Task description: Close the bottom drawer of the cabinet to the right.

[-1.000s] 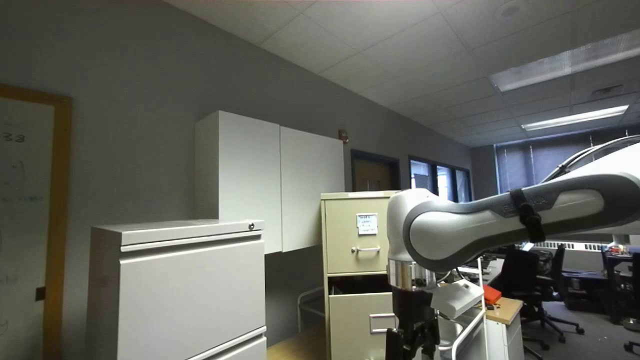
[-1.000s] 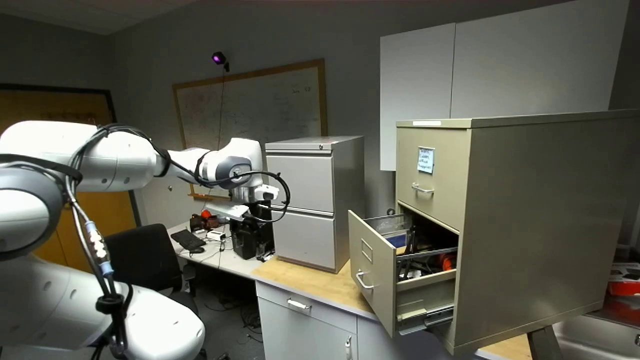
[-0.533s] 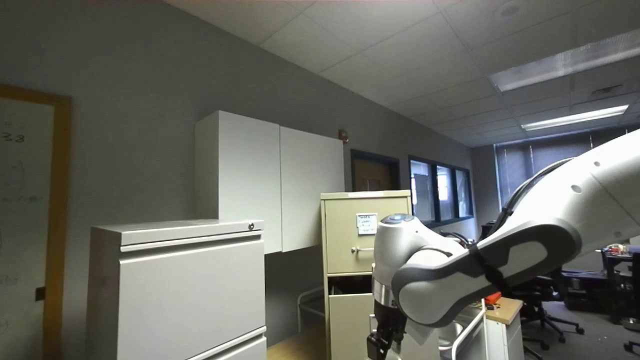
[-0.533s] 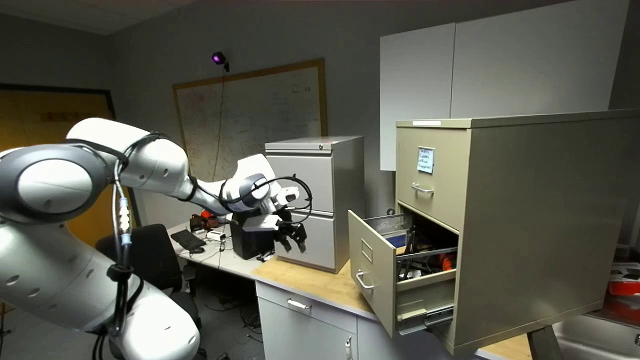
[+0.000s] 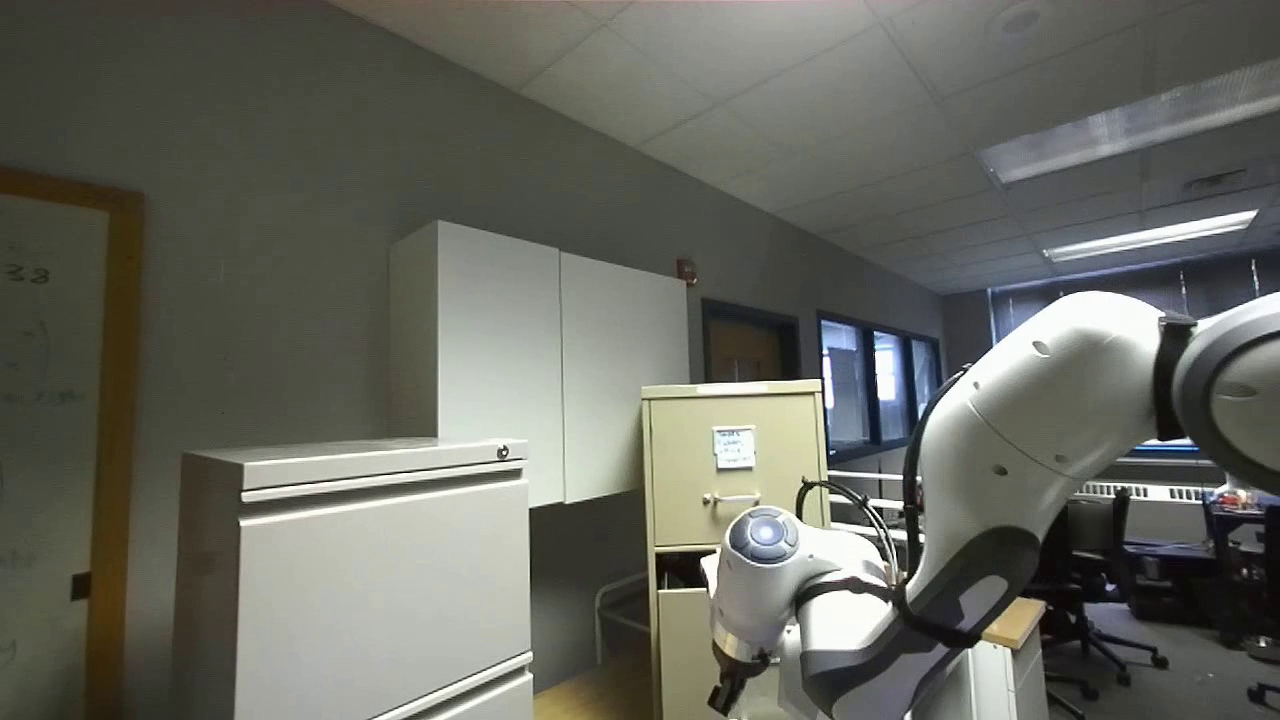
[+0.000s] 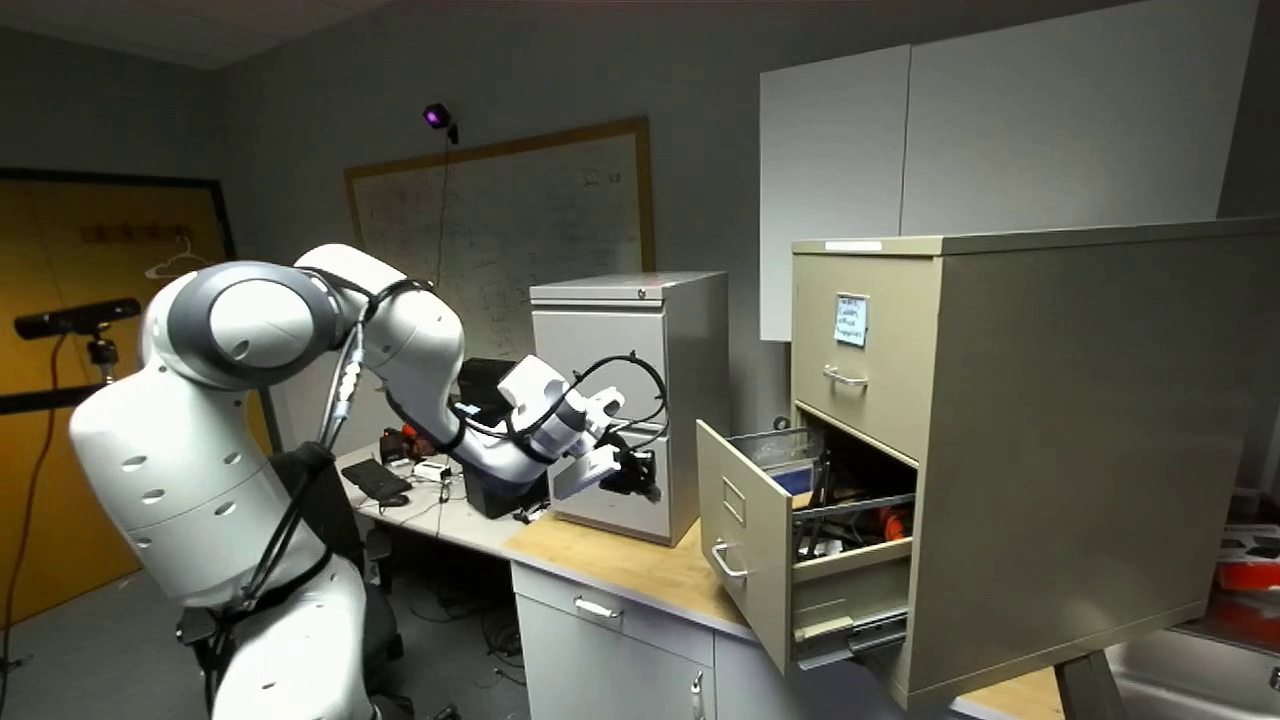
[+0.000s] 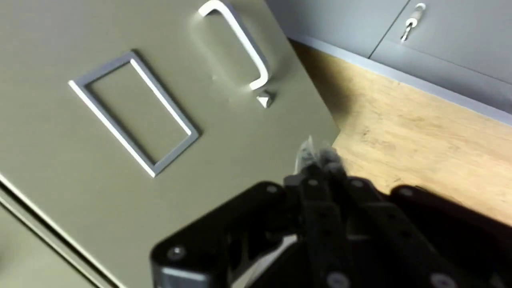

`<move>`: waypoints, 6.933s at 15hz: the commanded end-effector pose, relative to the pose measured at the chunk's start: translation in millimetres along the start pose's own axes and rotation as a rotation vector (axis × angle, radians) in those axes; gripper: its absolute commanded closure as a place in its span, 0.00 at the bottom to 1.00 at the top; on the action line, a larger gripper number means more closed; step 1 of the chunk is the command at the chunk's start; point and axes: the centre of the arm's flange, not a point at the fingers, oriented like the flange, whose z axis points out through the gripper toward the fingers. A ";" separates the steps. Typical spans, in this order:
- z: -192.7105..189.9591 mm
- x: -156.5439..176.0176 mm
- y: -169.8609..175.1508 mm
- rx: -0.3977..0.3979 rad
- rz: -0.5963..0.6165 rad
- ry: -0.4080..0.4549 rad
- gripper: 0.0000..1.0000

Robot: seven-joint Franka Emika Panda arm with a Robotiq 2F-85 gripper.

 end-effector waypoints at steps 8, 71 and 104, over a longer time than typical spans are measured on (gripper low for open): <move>59.5 46.4 10.0 -0.362 -0.364 0.280 0.97; 174.5 134.7 237.4 -0.783 0.255 -0.085 0.97; 133.0 144.7 109.8 0.053 0.594 -0.125 0.98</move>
